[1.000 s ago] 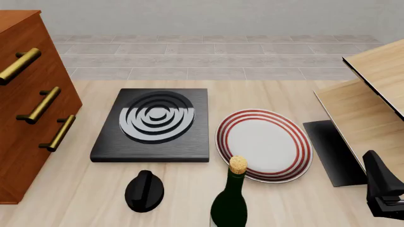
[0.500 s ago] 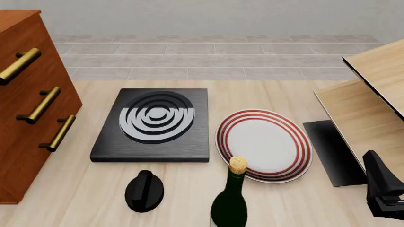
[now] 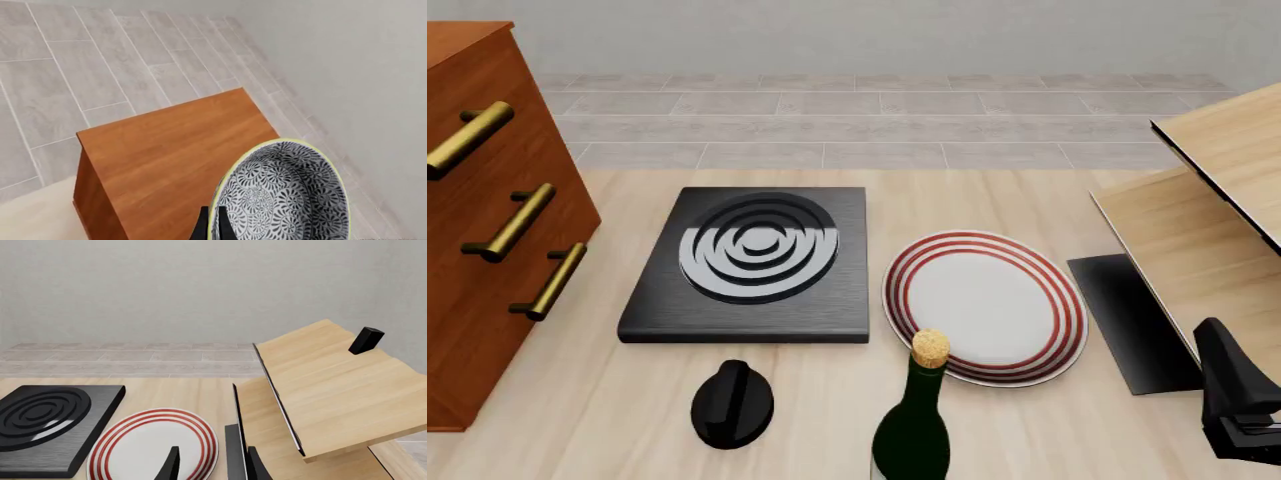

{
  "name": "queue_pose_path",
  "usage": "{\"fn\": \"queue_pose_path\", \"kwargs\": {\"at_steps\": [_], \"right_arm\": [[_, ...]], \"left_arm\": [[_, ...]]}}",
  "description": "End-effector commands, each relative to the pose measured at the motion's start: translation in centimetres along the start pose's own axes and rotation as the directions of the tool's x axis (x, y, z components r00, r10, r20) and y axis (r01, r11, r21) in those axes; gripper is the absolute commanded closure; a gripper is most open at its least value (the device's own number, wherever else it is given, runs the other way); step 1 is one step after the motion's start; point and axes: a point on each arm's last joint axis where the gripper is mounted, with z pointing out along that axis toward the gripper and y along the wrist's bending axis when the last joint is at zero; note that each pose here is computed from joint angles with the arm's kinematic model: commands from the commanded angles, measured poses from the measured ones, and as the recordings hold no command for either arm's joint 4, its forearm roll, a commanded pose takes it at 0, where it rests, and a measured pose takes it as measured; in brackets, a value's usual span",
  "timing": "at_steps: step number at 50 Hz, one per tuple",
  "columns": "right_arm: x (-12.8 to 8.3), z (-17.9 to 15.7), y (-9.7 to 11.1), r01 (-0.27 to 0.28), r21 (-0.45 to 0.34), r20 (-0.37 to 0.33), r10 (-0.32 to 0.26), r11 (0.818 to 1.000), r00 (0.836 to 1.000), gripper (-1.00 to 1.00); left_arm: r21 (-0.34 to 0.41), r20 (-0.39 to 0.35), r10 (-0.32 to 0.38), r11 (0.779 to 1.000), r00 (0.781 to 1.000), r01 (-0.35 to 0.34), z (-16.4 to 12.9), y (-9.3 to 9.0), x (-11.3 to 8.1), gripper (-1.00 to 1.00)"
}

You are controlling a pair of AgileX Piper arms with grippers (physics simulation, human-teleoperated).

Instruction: Put the bowl on the top of the cabinet.

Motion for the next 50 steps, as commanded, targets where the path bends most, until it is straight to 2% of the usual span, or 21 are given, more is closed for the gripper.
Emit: {"fn": "queue_pose_path", "kwargs": {"at_steps": [1, 29, 33, 35, 41, 42, 46, 50], "right_arm": [[0.0, 0.0, 0.0, 0.0, 0.0, 0.0, 0.0, 1.0, 1.0, -1.0], [0.0, 0.0, 0.0, 0.0, 0.0, 0.0, 0.0, 1.0, 1.0, -1.0], [0.0, 0.0, 0.0, 0.0, 0.0, 0.0, 0.0, 1.0, 1.0, -1.0], [0.0, 0.0, 0.0, 0.0, 0.0, 0.0, 0.0, 1.0, 1.0, -1.0], [0.0, 0.0, 0.0, 0.0, 0.0, 0.0, 0.0, 1.0, 1.0, -1.0], [0.0, 0.0, 0.0, 0.0, 0.0, 0.0, 0.0, 1.0, 1.0, -1.0], [0.0, 0.0, 0.0, 0.0, 0.0, 0.0, 0.0, 1.0, 1.0, -1.0], [0.0, 0.0, 0.0, 0.0, 0.0, 0.0, 0.0, 1.0, 1.0, -1.0]], "left_arm": [[-0.008, -0.008, 0.018, 1.0, 1.0, -0.019, 0.4, 0.2, 0.1, 1.0], [-0.019, -0.019, 0.041, 0.999, 0.999, -0.041, 1.5, 0.6, 0.5, 1.0], [-0.039, -0.02, 0.047, 0.998, 0.999, -0.048, 2.1, 1.1, 0.5, 1.0], [-0.077, -0.01, 0.058, 0.995, 0.998, -0.059, 2.8, 1.9, -0.1, 1.0], [-0.076, -0.012, 0.073, 0.994, 0.997, -0.074, 2.9, 1.9, -0.1, 1.0], [-0.091, -0.003, 0.078, 0.993, 0.997, -0.078, 3.0, 2.2, -0.5, -1.0], [-0.088, 0.041, 0.107, 0.991, 0.993, -0.103, 2.2, 2.1, -1.3, -1.0], [-0.091, 0.035, 0.097, 0.991, 0.995, -0.094, 2.4, 2.2, -1.3, -1.0]]}}
